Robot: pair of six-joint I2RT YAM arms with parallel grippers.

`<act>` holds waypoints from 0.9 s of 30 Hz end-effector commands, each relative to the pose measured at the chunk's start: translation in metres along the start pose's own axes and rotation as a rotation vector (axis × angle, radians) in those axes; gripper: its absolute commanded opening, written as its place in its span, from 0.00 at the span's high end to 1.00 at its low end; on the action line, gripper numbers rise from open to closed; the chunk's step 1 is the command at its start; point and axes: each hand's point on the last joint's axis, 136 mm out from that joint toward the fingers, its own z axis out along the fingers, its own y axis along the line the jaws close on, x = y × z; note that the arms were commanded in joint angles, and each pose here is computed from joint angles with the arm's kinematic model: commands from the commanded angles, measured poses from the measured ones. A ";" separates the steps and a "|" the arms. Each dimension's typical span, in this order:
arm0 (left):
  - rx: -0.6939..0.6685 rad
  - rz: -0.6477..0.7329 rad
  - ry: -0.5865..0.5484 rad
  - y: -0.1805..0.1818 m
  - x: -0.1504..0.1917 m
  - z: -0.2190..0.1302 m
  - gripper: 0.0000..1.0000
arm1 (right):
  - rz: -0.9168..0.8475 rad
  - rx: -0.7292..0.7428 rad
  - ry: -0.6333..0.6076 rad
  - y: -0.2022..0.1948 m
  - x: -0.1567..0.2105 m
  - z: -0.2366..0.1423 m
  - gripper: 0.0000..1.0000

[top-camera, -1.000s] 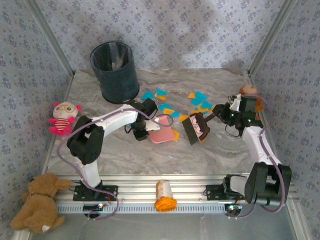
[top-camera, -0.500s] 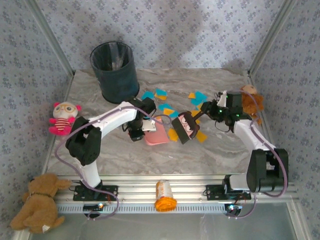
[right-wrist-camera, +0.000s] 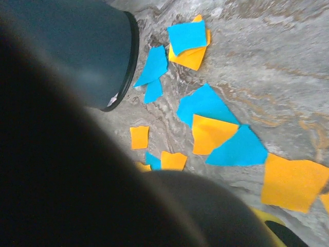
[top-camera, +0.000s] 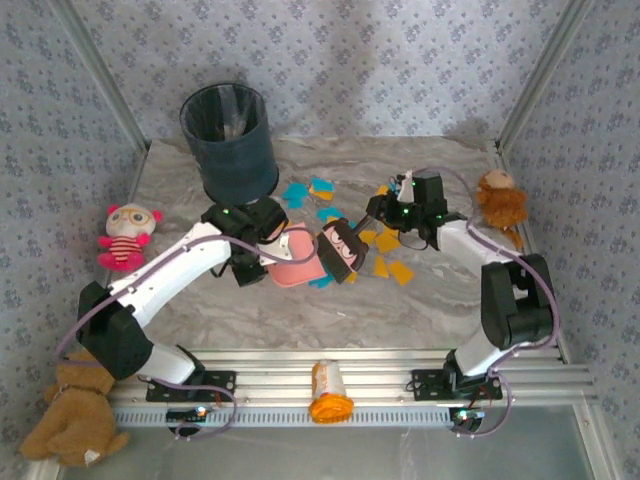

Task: Sweep away the paper scraps from the table

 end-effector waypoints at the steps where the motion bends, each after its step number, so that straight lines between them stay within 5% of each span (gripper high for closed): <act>1: 0.006 0.046 0.073 -0.008 0.021 0.005 1.00 | -0.012 -0.071 0.024 0.023 0.000 0.019 1.00; 10: 0.073 0.091 0.074 -0.019 0.017 0.012 1.00 | -0.041 0.075 0.053 -0.012 0.022 0.028 1.00; 22: 0.096 0.153 0.119 -0.024 -0.007 0.032 1.00 | -0.141 0.396 -0.133 -0.059 0.010 -0.045 1.00; 27: 0.096 0.177 0.123 -0.025 -0.022 0.039 1.00 | -0.162 0.341 -0.163 -0.040 0.006 -0.065 1.00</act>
